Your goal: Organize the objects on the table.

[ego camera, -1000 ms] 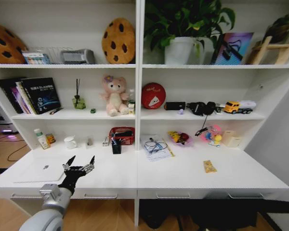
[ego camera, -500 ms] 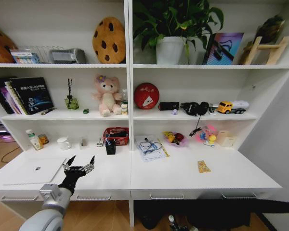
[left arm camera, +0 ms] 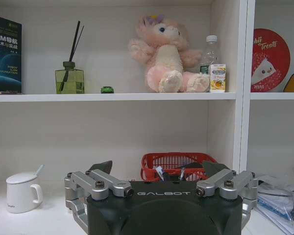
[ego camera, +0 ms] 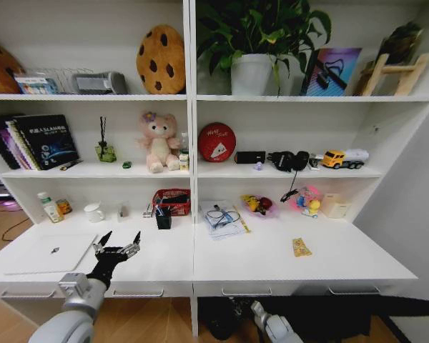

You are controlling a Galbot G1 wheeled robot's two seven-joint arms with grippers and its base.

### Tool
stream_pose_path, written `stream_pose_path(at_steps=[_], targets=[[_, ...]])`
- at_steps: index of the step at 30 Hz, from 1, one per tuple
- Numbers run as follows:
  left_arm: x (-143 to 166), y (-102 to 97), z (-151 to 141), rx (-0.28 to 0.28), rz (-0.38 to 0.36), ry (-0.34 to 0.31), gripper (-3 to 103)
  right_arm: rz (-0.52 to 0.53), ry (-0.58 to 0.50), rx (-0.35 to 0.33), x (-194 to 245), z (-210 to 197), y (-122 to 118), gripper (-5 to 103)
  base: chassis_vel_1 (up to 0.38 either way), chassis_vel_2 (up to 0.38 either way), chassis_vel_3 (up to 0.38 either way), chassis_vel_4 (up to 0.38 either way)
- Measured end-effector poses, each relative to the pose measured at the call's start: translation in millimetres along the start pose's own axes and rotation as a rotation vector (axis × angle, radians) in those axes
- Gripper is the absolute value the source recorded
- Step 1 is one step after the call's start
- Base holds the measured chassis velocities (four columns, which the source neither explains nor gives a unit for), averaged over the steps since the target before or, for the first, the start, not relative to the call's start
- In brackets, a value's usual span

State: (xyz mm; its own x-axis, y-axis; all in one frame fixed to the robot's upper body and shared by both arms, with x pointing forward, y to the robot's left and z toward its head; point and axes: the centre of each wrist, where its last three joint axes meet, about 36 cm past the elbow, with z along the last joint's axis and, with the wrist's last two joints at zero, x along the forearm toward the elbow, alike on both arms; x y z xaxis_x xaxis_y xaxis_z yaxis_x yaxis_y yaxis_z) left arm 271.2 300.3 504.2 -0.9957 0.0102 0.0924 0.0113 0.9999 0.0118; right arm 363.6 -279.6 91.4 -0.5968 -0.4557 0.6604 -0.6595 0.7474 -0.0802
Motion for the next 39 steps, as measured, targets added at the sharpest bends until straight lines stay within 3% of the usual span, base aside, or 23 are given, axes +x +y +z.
stream_pose_path(at_steps=[5,9,12,16,18,27,29,30,32,33,35,36,37,38,39], targets=[[0.0,0.0,0.0,0.000,0.000,0.000,100,0.046,-0.011,0.001,-2.9,-0.9,8.6,22,0.000,0.000,0.000,0.000],[0.0,0.0,0.0,0.000,0.000,0.000,100,0.059,-0.016,0.000,-3.4,-0.7,12.4,32,0.000,0.000,0.000,0.000],[0.0,0.0,0.0,0.000,0.000,0.000,100,0.075,-0.026,-0.003,-4.2,-1.8,16.6,48,0.000,0.000,0.000,0.000],[0.0,0.0,0.0,0.000,0.000,0.000,100,0.092,-0.038,-0.005,-4.9,-5.0,18.2,60,0.000,0.000,0.000,0.000],[0.0,0.0,0.0,0.000,0.000,0.000,100,0.108,-0.050,-0.008,-3.7,-7.8,17.0,71,0.000,0.000,0.000,0.000],[0.0,0.0,0.0,0.000,0.000,0.000,100,0.146,-0.057,-0.030,15.8,-3.8,17.9,97,0.000,0.000,0.000,0.000],[0.0,0.0,0.0,0.000,0.000,0.000,100,0.170,-0.025,-0.137,31.6,3.7,31.3,99,0.000,0.000,0.000,0.000],[0.0,0.0,0.0,0.000,0.000,0.000,100,0.170,-0.025,-0.137,31.6,3.7,31.3,99,0.000,0.000,0.000,0.000],[0.0,0.0,0.0,0.000,0.000,0.000,100,0.227,0.083,-0.388,54.5,13.8,58.3,100,0.000,0.000,0.000,0.000],[0.0,0.0,0.0,0.000,0.000,0.000,100,0.227,0.083,-0.388,54.5,13.8,58.3,100,0.000,0.000,0.000,0.000],[0.0,0.0,0.0,0.000,0.000,0.000,100,0.333,0.179,-0.643,71.5,6.7,74.5,100,0.000,0.000,0.000,0.000],[0.0,0.0,0.0,0.000,0.000,0.000,100,0.333,0.179,-0.643,71.5,6.7,74.5,100,0.000,0.000,0.000,0.000],[0.0,0.0,0.0,0.000,0.000,0.000,100,0.409,0.227,-0.788,80.2,-4.3,77.6,100,0.000,0.000,0.000,0.000],[0.0,0.0,0.0,0.000,0.000,0.000,100,0.409,0.227,-0.788,80.2,-4.3,77.6,100,0.000,0.000,0.000,0.000],[0.0,0.0,0.0,0.000,0.000,0.000,100,0.491,0.266,-0.889,87.4,-18.6,76.8,100,0.000,0.000,0.000,0.000]])
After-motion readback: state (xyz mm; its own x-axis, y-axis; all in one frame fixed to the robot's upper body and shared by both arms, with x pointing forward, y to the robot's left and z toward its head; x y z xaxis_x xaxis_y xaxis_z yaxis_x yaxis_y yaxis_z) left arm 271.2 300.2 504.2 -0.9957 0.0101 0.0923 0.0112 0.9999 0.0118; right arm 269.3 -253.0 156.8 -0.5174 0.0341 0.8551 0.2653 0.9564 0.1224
